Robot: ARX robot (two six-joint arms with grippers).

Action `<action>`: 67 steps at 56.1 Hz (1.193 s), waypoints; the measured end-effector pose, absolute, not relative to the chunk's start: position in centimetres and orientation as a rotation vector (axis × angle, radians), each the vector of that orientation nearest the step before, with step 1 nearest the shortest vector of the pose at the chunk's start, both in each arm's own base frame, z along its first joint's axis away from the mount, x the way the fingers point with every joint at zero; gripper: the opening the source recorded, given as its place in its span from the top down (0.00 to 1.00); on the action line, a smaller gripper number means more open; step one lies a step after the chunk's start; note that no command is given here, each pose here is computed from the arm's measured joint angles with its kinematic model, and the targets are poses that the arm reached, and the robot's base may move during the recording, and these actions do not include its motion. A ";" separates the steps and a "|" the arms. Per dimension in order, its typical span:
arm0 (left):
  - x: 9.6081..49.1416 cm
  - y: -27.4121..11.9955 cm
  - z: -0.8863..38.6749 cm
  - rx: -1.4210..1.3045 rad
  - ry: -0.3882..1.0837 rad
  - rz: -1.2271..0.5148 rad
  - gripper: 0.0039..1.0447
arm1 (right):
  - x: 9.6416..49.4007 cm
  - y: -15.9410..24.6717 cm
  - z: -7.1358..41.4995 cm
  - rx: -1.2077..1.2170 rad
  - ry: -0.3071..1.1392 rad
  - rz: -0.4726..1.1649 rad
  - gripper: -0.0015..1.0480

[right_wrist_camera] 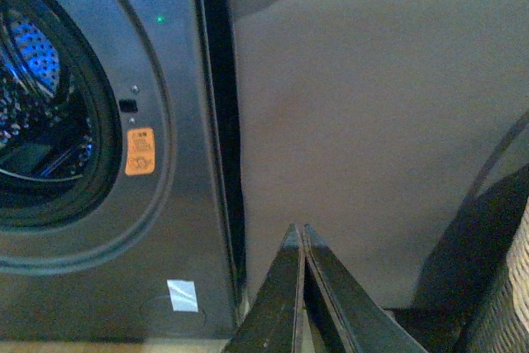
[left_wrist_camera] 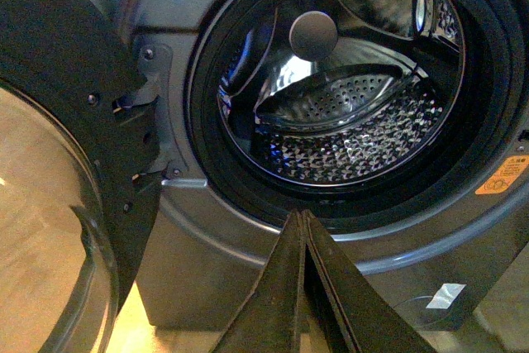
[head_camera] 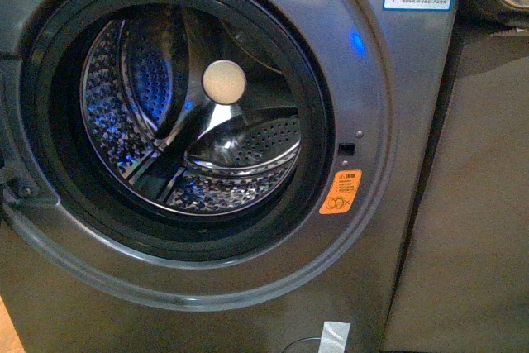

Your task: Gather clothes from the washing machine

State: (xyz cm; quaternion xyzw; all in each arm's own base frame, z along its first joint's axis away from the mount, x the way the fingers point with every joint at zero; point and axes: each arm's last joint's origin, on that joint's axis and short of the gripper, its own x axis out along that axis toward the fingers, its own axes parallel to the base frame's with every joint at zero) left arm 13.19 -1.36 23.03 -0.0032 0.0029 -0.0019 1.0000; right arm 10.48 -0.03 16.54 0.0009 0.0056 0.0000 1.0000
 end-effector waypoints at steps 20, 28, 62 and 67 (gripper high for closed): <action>11.8 0.0 19.5 -0.006 0.001 -0.003 0.97 | 9.8 0.0 16.5 0.001 -0.001 0.000 0.98; 11.5 0.0 18.8 -0.006 -0.002 -0.002 0.97 | 9.8 0.0 16.5 0.001 -0.001 0.000 0.98; 9.7 0.0 17.0 -0.004 -0.015 -0.002 0.97 | 9.8 0.0 16.5 0.001 0.000 0.000 0.98; 9.7 0.0 17.0 -0.004 -0.014 -0.002 0.97 | 9.8 0.0 16.5 0.001 0.000 0.000 0.98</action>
